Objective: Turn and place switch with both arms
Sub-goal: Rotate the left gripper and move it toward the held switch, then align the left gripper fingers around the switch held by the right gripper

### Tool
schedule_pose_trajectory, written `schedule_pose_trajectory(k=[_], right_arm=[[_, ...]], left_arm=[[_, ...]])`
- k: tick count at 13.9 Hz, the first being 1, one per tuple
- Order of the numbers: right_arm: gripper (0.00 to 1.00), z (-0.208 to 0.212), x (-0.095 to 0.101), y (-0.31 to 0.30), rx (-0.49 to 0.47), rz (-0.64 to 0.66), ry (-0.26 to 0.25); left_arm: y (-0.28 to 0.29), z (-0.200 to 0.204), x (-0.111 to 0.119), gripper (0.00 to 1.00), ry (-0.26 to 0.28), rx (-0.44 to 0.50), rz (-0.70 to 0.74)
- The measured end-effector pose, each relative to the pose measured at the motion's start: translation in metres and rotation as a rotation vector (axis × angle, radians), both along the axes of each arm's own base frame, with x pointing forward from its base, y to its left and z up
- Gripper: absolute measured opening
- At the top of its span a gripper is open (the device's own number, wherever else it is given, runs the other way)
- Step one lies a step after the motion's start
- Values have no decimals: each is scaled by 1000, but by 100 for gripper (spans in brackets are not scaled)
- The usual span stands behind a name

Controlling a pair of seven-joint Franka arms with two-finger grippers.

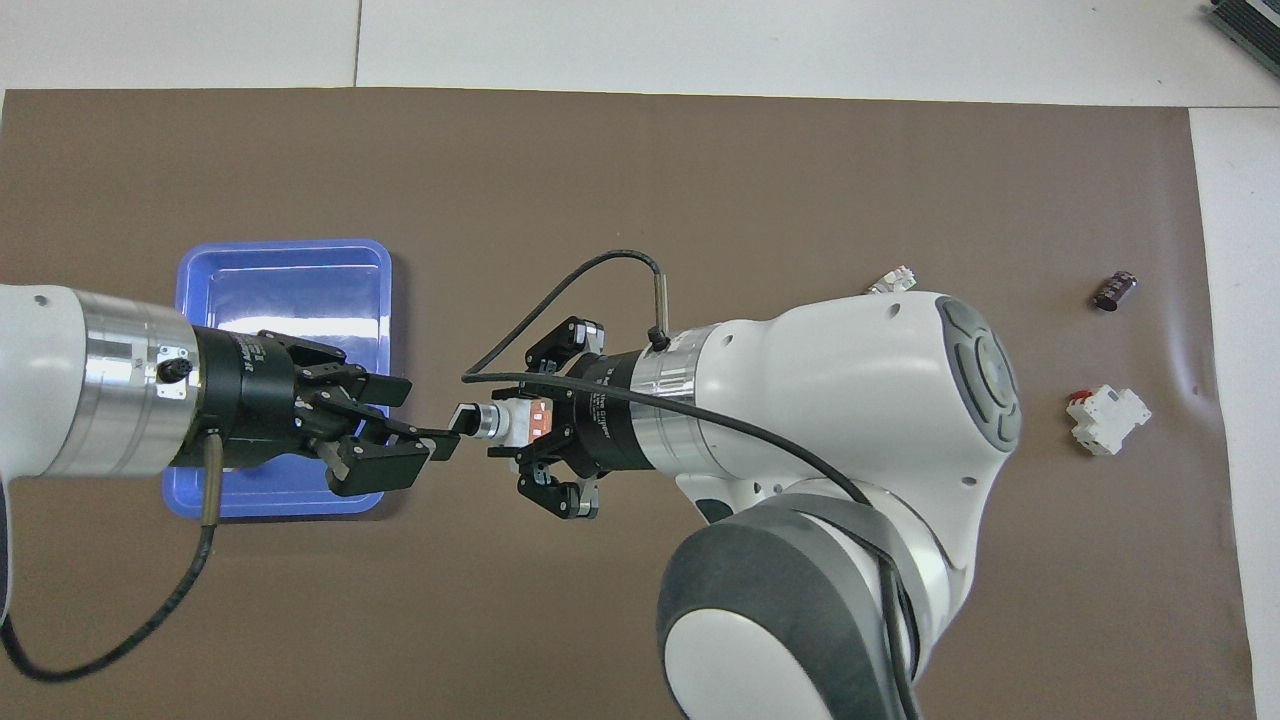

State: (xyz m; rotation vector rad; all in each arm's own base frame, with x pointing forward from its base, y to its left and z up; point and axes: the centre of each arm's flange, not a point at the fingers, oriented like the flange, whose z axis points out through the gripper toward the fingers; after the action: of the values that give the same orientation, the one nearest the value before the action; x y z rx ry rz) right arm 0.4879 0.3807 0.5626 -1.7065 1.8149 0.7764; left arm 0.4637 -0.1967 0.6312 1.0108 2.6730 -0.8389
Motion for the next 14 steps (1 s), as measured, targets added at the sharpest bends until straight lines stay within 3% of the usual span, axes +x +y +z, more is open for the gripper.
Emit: schedule_pose_trajectory(k=[5, 14], right_arm=[[42, 0, 0, 0, 0, 0, 0], [42, 0, 0, 0, 0, 0, 0]], left_arm=[[-7, 1, -3, 66, 2, -10, -11], [-19, 3, -6, 56, -15, -20, -28]])
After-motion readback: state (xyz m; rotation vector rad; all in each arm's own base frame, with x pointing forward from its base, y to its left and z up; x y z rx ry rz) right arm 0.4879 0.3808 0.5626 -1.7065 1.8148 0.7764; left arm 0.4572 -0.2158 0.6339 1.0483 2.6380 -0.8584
